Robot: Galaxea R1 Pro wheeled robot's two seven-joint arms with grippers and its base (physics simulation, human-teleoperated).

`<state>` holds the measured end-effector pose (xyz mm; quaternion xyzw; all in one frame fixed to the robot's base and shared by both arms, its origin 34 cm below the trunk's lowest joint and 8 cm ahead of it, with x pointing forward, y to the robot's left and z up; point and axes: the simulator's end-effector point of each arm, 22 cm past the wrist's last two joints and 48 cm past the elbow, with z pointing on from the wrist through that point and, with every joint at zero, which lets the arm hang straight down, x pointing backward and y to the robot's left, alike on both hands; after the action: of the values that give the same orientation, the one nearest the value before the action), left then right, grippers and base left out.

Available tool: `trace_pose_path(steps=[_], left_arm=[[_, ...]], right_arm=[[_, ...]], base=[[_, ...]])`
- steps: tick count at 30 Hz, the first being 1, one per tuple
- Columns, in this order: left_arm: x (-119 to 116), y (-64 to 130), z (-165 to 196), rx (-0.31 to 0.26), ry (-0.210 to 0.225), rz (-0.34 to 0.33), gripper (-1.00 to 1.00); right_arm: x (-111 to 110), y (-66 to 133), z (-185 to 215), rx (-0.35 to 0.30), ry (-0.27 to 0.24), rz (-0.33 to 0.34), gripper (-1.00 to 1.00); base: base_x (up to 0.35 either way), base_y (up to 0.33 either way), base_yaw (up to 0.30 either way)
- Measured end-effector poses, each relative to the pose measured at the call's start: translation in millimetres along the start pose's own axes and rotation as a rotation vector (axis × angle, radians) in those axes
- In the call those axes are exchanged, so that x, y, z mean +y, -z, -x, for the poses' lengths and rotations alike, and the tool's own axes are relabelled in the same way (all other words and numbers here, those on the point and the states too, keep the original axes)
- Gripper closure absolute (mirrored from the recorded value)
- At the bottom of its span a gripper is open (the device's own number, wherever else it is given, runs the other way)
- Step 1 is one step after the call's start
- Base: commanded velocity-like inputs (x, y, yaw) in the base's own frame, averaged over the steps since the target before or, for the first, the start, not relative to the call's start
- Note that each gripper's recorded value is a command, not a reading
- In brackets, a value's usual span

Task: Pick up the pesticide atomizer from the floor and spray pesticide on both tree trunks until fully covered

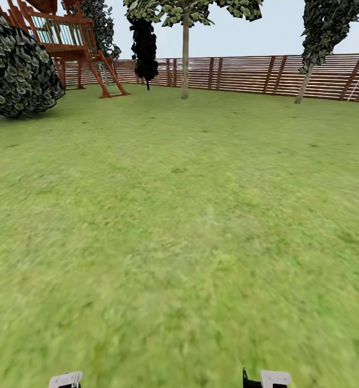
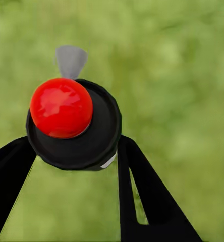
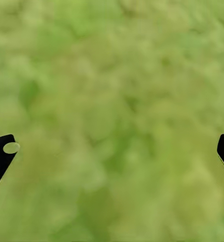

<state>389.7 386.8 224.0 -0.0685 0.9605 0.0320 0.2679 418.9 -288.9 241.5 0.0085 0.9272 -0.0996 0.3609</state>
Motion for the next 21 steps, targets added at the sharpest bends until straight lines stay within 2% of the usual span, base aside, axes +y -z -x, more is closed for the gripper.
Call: trace_pose_path(steps=[21], left_arm=[[-0.1,0.0,0.0,0.000,-0.001,0.000,1.00]], right_arm=[[0.5,0.1,-0.1,0.000,0.000,0.001,-1.00]], base=[[0.339,0.000,0.000]])
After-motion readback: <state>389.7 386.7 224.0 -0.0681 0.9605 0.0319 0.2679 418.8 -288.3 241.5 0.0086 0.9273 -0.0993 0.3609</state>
